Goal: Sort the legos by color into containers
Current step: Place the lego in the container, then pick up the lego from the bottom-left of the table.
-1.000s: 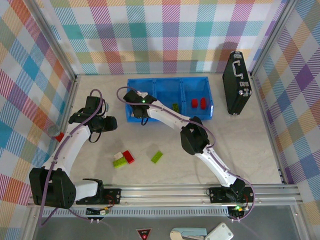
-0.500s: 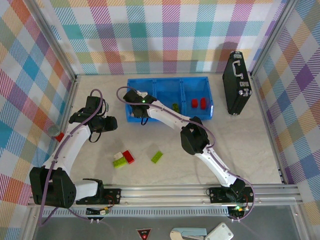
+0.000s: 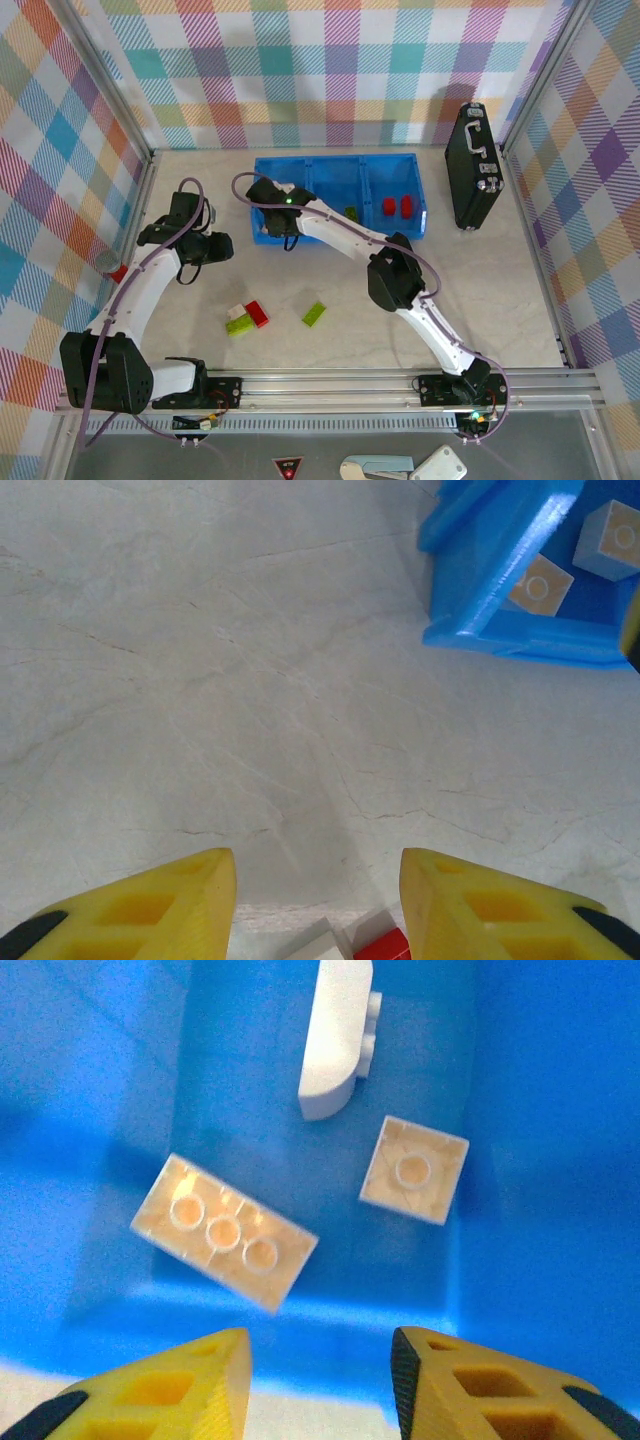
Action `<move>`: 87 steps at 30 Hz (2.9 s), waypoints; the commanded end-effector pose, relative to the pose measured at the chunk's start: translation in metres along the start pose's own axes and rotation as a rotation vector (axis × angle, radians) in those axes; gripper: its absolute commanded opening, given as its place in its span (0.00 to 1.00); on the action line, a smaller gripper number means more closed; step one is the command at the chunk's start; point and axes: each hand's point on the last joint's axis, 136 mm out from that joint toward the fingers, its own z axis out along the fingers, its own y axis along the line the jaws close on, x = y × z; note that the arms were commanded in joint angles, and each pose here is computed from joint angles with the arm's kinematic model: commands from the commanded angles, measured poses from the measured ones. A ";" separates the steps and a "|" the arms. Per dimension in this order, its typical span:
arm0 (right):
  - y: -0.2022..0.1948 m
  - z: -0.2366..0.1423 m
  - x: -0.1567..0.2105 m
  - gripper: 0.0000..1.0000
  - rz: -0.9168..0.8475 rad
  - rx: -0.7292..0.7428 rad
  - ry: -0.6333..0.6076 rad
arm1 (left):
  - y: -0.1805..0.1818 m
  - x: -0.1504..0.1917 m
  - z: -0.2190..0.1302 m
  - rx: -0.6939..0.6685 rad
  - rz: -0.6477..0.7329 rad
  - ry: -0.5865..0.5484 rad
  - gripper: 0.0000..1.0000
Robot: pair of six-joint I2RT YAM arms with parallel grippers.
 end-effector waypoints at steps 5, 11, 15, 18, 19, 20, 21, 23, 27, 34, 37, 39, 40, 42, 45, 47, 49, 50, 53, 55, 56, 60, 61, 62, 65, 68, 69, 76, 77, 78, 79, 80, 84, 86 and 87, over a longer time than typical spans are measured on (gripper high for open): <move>0.009 -0.049 0.027 0.42 -0.065 -0.057 0.070 | 0.015 -0.003 0.001 0.023 -0.070 0.005 0.47; 0.026 -0.072 0.063 0.43 -0.115 -0.108 0.127 | 0.026 -0.009 -0.001 0.045 -0.135 -0.007 0.47; 0.046 -0.084 0.093 0.43 -0.154 -0.177 0.184 | 0.031 -0.010 0.000 0.044 -0.154 -0.005 0.47; 0.063 -0.089 0.115 0.44 -0.180 -0.230 0.220 | 0.032 -0.011 0.001 0.051 -0.165 -0.003 0.47; 0.068 -0.090 0.121 0.44 -0.189 -0.246 0.228 | 0.033 -0.011 0.002 0.051 -0.168 -0.001 0.47; 0.076 -0.092 0.130 0.44 -0.209 -0.265 0.242 | 0.033 -0.011 0.002 0.052 -0.172 -0.001 0.47; 0.081 -0.092 0.137 0.44 -0.221 -0.274 0.250 | 0.033 -0.010 0.002 0.055 -0.173 0.001 0.47; 0.090 -0.092 0.149 0.45 -0.244 -0.299 0.276 | 0.031 -0.010 0.003 0.064 -0.174 0.006 0.47; 0.100 -0.087 0.167 0.48 -0.283 -0.315 0.314 | 0.030 -0.010 0.004 0.072 -0.179 0.007 0.47; 0.093 -0.068 0.179 0.54 -0.298 -0.246 0.341 | 0.028 -0.010 0.007 0.086 -0.183 0.018 0.47; 0.094 -0.063 0.183 0.54 -0.297 -0.243 0.351 | 0.027 -0.010 0.008 0.093 -0.187 0.022 0.47; 0.095 -0.060 0.185 0.54 -0.296 -0.242 0.357 | 0.027 -0.010 0.008 0.092 -0.187 0.022 0.47; 0.095 -0.058 0.185 0.55 -0.293 -0.242 0.361 | 0.027 -0.009 0.008 0.093 -0.189 0.022 0.47; 0.096 -0.056 0.187 0.55 -0.294 -0.240 0.366 | 0.027 -0.009 0.009 0.095 -0.189 0.024 0.47; 0.099 -0.053 0.190 0.55 -0.294 -0.245 0.376 | 0.026 -0.010 0.009 0.099 -0.188 0.025 0.47; 0.101 -0.051 0.191 0.55 -0.294 -0.249 0.383 | 0.026 -0.010 0.009 0.098 -0.189 0.024 0.47; 0.102 -0.049 0.193 0.53 -0.297 -0.253 0.389 | 0.027 -0.010 0.009 0.096 -0.191 0.027 0.47; 0.102 -0.047 0.195 0.53 -0.296 -0.252 0.393 | 0.027 -0.009 0.010 0.093 -0.191 0.029 0.47; 0.103 -0.044 0.197 0.52 -0.298 -0.250 0.399 | 0.028 -0.009 0.010 0.092 -0.191 0.029 0.47; 0.103 -0.043 0.198 0.51 -0.301 -0.249 0.401 | 0.028 -0.009 0.011 0.091 -0.190 0.031 0.47; 0.103 -0.042 0.199 0.51 -0.301 -0.248 0.403 | 0.028 -0.009 0.011 0.092 -0.191 0.032 0.47; 0.102 -0.038 0.201 0.50 -0.303 -0.242 0.410 | 0.028 -0.009 0.011 0.090 -0.190 0.032 0.47; 0.102 -0.037 0.202 0.50 -0.304 -0.241 0.413 | 0.028 -0.008 0.011 0.090 -0.191 0.035 0.47; 0.101 -0.035 0.204 0.50 -0.305 -0.237 0.418 | 0.028 -0.009 0.011 0.090 -0.190 0.032 0.47; 0.100 -0.033 0.205 0.50 -0.301 -0.230 0.423 | 0.028 -0.007 0.012 0.089 -0.192 0.038 0.47; 0.098 -0.032 0.206 0.47 -0.297 -0.217 0.422 | 0.028 -0.008 0.012 0.089 -0.192 0.037 0.47; 0.098 -0.031 0.205 0.46 -0.295 -0.211 0.419 | 0.028 -0.008 0.012 0.089 -0.193 0.037 0.47; 0.094 -0.032 0.202 0.41 -0.294 -0.191 0.408 | 0.028 -0.008 0.012 0.088 -0.192 0.038 0.47; 0.095 -0.033 0.200 0.40 -0.293 -0.191 0.402 | 0.028 -0.008 0.012 0.088 -0.191 0.036 0.47; 0.093 -0.033 0.199 0.40 -0.294 -0.187 0.400 | 0.028 -0.008 0.012 0.088 -0.191 0.036 0.47; 0.094 -0.034 0.199 0.39 -0.294 -0.188 0.396 | 0.029 -0.007 0.012 0.087 -0.192 0.037 0.47; 0.094 -0.035 0.198 0.39 -0.295 -0.188 0.394 | 0.028 -0.008 0.012 0.088 -0.191 0.038 0.47; 0.094 -0.037 0.193 0.37 -0.287 -0.193 0.384 | 0.029 -0.007 0.012 0.086 -0.192 0.038 0.47; 0.093 -0.039 0.190 0.36 -0.283 -0.197 0.381 | 0.029 -0.008 0.012 0.085 -0.192 0.038 0.47; 0.092 -0.039 0.188 0.36 -0.279 -0.198 0.378 | 0.029 -0.007 0.013 0.084 -0.192 0.040 0.47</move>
